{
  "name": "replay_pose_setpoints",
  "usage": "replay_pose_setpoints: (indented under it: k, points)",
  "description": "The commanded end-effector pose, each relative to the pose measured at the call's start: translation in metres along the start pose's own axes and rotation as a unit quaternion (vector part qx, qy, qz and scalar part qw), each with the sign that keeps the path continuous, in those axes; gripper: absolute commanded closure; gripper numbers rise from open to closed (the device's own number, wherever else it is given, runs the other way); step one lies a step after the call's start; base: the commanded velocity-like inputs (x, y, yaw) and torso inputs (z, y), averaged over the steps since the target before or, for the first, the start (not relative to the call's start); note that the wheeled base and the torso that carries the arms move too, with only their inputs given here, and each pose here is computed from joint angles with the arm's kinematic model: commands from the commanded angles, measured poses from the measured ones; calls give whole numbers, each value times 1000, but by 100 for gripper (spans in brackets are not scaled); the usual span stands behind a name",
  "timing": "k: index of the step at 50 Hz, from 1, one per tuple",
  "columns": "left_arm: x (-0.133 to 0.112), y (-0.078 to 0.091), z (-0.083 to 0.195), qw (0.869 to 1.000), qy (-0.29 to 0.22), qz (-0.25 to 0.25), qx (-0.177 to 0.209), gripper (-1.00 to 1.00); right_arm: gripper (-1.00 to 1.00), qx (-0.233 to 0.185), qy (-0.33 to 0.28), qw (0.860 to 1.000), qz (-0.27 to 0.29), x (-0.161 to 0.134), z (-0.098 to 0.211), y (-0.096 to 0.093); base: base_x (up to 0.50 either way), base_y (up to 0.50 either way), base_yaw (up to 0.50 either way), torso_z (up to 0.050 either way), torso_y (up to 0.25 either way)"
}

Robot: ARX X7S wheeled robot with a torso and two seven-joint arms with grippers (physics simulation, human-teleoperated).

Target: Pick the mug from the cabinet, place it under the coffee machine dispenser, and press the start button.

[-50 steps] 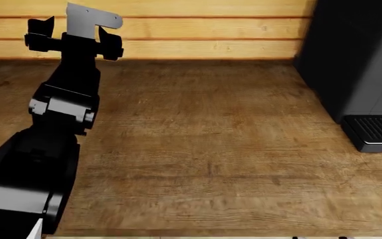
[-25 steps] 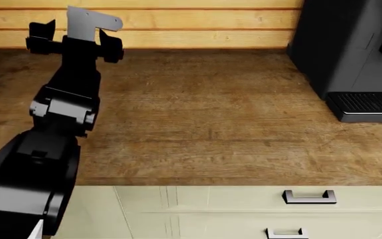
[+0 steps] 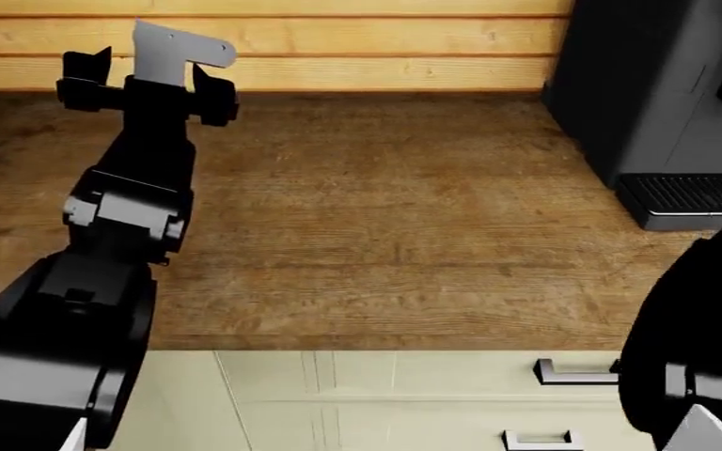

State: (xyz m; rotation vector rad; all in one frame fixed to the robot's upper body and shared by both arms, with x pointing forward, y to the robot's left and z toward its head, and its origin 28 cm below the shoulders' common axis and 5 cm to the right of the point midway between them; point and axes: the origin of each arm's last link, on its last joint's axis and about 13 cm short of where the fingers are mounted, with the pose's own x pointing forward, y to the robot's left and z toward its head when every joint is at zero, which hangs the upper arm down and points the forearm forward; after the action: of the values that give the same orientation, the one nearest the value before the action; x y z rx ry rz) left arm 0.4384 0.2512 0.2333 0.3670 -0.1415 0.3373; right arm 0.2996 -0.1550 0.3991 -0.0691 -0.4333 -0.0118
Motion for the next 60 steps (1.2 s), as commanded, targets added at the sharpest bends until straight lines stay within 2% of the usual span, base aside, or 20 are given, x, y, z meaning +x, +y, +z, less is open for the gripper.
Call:
replay_pose_setpoints:
  k: [1, 6, 12, 18, 21, 24, 30, 43, 55, 60]
  points:
    - [-2, -3, -3, 1000, 4, -3, 0, -100, 100, 5, 91, 995, 45, -35, -77, 18, 0, 0, 0, 0, 0]
    - [-3, -4, -6, 1000, 6, -5, 0, -100, 100, -7, 109, 992, 55, -41, -98, 23, 0, 0, 0, 0, 0]
    - [-4, -6, -11, 1000, 11, -7, 0, -100, 100, -23, 94, 993, 71, -53, -125, 31, 0, 0, 0, 0, 0]
    - [-6, -6, -18, 1000, 17, -4, 0, -100, 100, -91, -4, 993, 75, -76, -143, 37, 0, 0, 0, 0, 0]
    - [-8, -8, -23, 1000, 21, -5, 2, -100, 100, -106, -48, 991, 70, -87, -153, 39, 0, 0, 0, 0, 0]
    - [-9, -9, -25, 1000, 23, -5, 3, -100, 100, -89, -62, 992, 63, -94, -162, 39, 0, 0, 0, 0, 0]
    - [-10, -10, -27, 1000, 24, -7, 4, -100, 100, -63, -45, 995, 64, -100, -178, 38, 0, 0, 0, 0, 0]
    - [-10, -11, -26, 1000, 23, -9, 7, -100, 100, -35, -25, 997, 61, -99, -177, 36, 0, 0, 0, 0, 0]
    - [-11, -12, -26, 1000, 24, -9, 7, -100, 100, -17, -18, 998, 59, -100, -180, 35, 463, 0, 0, 0, 1]
    - [-11, -12, -26, 1000, 23, -9, 7, -100, 100, -11, -21, 998, 62, -102, -179, 36, 0, -51, 0, 0, 0]
